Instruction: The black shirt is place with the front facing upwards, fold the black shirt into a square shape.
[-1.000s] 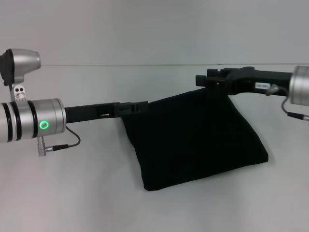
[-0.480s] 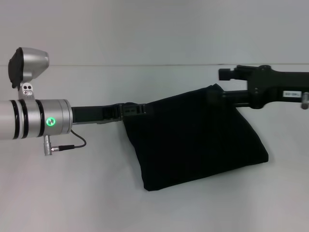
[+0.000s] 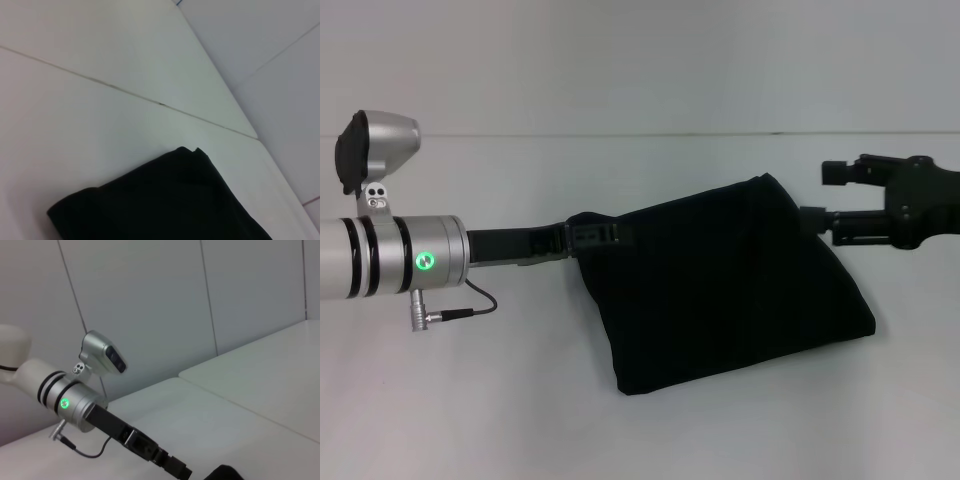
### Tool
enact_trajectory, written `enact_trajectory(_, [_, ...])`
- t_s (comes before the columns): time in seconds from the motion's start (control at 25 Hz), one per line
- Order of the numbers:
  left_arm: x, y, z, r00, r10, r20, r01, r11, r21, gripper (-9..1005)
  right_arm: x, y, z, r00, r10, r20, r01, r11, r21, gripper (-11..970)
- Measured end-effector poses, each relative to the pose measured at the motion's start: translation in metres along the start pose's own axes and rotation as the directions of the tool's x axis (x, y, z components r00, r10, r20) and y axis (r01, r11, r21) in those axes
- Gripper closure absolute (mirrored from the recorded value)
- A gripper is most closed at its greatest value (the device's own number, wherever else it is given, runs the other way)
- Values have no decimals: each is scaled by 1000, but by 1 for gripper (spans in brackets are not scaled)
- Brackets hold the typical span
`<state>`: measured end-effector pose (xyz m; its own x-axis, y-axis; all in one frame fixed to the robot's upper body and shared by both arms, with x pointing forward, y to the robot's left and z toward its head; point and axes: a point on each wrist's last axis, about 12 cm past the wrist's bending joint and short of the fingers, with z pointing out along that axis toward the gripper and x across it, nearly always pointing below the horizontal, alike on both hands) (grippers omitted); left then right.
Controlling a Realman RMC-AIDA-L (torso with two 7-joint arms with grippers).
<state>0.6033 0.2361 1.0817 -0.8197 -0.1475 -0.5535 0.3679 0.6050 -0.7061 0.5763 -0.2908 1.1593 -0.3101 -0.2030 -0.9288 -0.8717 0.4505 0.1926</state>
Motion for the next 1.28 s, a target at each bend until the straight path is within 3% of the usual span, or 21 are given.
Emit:
enact_trajectory(0.24, [-2,0,3,1000,-23,-2,23,1000,-17,48,3,-2,-11,999,-5,32,4,1000,30,52])
enact_trajectory(0.76, [-3,10,7,999,-35,-12,33,990,-135,46,2,-2,-6,999,-23,47,22,999,30,52])
enact_trajectory(1.28, [3,3,19,997,-21,-77,12,992,-126,83,6,-3,-6,998,-17,64,15,999,35,55])
